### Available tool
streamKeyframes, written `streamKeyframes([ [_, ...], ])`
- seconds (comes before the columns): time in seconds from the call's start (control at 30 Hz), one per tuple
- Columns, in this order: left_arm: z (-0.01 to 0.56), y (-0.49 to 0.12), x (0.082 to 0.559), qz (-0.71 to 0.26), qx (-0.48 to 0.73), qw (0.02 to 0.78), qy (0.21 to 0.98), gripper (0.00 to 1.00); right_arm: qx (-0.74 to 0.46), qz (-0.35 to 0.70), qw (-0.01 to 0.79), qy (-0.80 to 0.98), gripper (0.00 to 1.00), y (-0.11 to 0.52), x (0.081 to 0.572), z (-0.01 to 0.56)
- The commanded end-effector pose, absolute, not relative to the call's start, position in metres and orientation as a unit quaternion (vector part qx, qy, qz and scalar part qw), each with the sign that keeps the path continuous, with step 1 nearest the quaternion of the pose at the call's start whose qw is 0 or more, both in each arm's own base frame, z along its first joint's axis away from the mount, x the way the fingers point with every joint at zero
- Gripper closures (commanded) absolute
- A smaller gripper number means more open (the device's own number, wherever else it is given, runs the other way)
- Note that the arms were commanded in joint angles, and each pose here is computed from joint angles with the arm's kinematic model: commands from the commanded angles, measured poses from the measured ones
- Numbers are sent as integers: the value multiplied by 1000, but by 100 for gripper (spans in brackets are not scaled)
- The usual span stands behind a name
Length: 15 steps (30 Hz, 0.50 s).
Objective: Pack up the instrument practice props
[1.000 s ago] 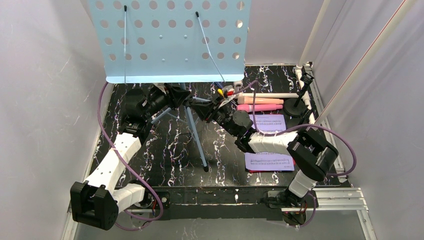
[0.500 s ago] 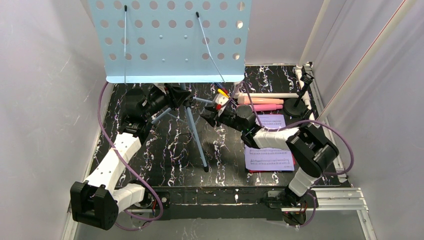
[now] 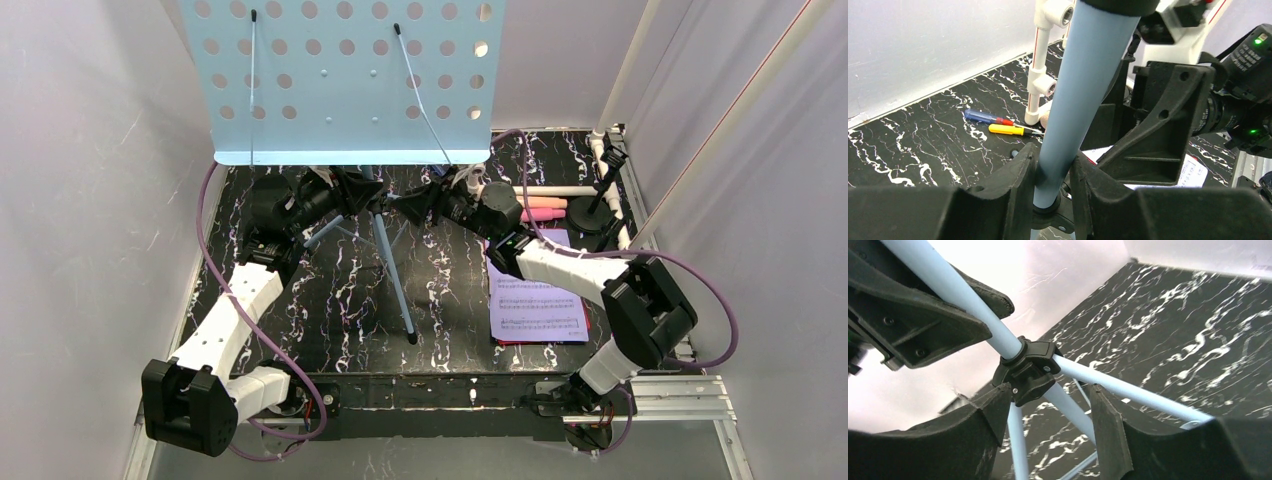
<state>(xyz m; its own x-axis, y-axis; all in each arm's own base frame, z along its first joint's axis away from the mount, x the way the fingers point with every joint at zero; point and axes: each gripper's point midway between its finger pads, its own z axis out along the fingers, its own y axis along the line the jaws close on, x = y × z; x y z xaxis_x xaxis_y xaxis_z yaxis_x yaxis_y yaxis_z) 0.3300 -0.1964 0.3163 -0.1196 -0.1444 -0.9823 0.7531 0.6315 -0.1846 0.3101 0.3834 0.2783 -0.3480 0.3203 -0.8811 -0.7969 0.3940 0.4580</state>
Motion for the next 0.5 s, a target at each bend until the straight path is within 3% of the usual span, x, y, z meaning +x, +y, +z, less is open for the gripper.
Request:
streamKeyframes([
  [0.0,303,-211,314,-411,235,565,676,100,-136,589,479,636,36,398,306,299],
  [0.47,302,-212,313,-414,237,562,676,100,-146,680,402,595,67,413,297,296],
])
